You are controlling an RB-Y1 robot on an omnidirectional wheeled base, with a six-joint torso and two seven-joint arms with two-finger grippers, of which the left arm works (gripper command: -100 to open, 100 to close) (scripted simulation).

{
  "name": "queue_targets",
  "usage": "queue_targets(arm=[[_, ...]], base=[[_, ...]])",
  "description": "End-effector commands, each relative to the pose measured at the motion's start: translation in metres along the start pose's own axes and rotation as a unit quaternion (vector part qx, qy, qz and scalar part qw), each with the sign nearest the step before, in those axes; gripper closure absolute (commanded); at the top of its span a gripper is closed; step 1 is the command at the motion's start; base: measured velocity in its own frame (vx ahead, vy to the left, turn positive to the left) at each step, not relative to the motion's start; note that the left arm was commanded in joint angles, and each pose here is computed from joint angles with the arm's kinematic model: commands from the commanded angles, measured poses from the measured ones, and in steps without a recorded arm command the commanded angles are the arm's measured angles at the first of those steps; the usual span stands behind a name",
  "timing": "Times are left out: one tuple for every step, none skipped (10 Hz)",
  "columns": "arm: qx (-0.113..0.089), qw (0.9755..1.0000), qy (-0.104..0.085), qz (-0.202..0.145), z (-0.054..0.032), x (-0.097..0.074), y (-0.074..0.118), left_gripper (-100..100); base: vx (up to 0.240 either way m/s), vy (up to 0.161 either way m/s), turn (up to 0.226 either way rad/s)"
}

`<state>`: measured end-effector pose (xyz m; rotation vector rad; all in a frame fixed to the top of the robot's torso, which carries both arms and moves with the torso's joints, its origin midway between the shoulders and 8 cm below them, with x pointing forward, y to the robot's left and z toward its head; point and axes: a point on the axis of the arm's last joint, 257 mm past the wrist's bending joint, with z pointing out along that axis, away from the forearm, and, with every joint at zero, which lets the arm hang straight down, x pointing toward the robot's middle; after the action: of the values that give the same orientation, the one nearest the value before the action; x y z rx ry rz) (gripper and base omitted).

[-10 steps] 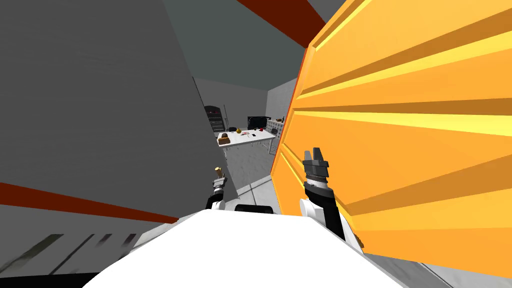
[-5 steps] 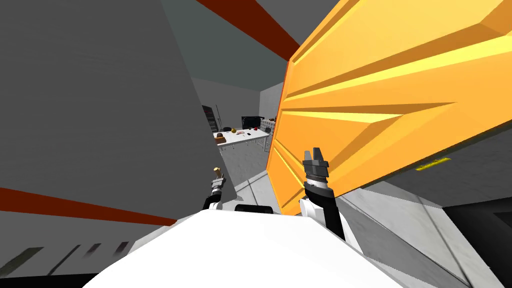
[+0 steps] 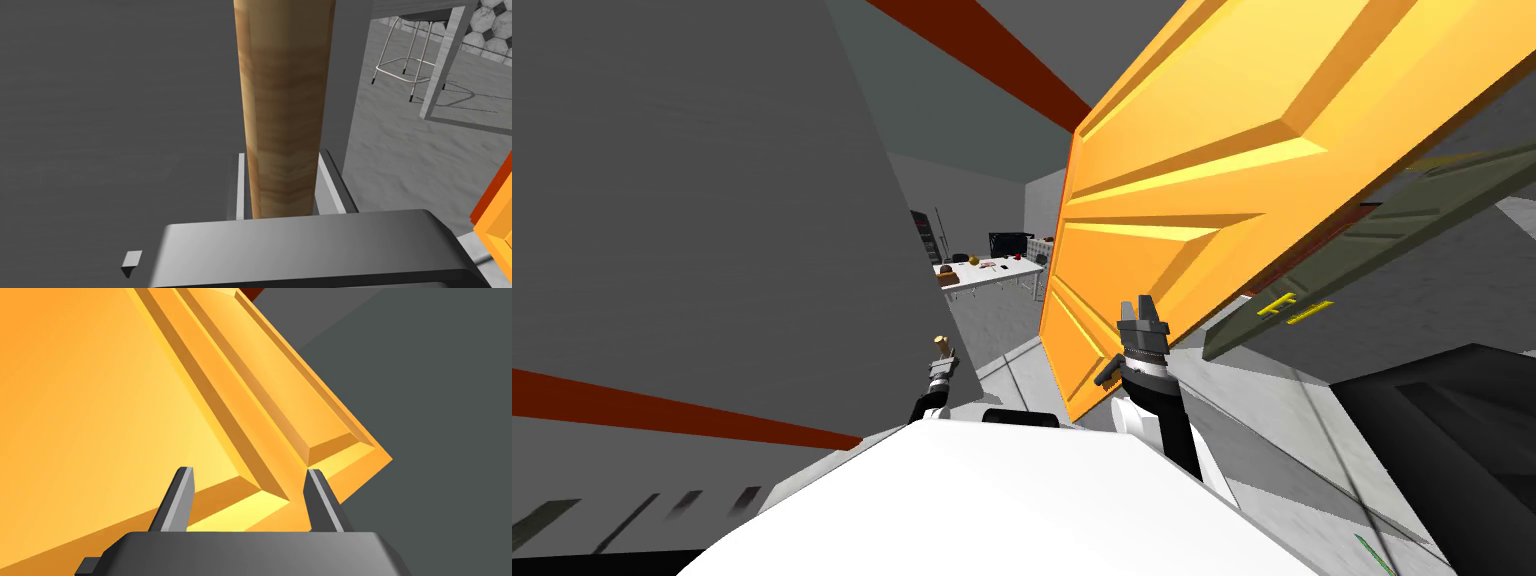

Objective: Pull the door open

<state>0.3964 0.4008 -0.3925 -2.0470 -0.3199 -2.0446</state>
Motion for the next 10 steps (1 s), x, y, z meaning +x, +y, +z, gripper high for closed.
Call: queue_targets(arm=[[-0.013,0.9999,-0.002,-0.005,-0.0039,-0.002,0.003,100],[-0.017,0.9998,-0.001,-0.005,-0.0053,-0.002,-0.001,100],[-0.021,0.9998,-0.001,-0.005,-0.0066,-0.001,-0.005,100],[-0.026,0.9997,0.000,-0.004,-0.0079,-0.001,-0.009,100],[-0.029,0.9996,0.000,-0.004,-0.0092,0.000,-0.013,100],[-0.034,0.9994,0.000,-0.004,-0.0108,0.000,-0.017,100],[-0.037,0.9993,0.000,-0.004,-0.0118,0.001,-0.020,100],[-0.032,0.9995,-0.002,-0.002,-0.0115,-0.001,-0.021,100],[-0.045,0.9990,-0.003,-0.002,-0.0179,-0.002,-0.020,100],[-0.051,0.9987,-0.002,-0.002,-0.0202,-0.001,-0.020,100]], base=[[-0.215,-0.069,-0.143],[-0.210,-0.024,-0.106],[-0.196,-0.014,-0.148],[-0.217,0.016,-0.184],[-0.199,0.014,-0.141],[-0.194,0.022,-0.093],[-0.210,0.041,-0.109],[-0.094,0.018,-0.030],[-0.178,0.011,-0.127],[-0.281,0.023,-0.152]])
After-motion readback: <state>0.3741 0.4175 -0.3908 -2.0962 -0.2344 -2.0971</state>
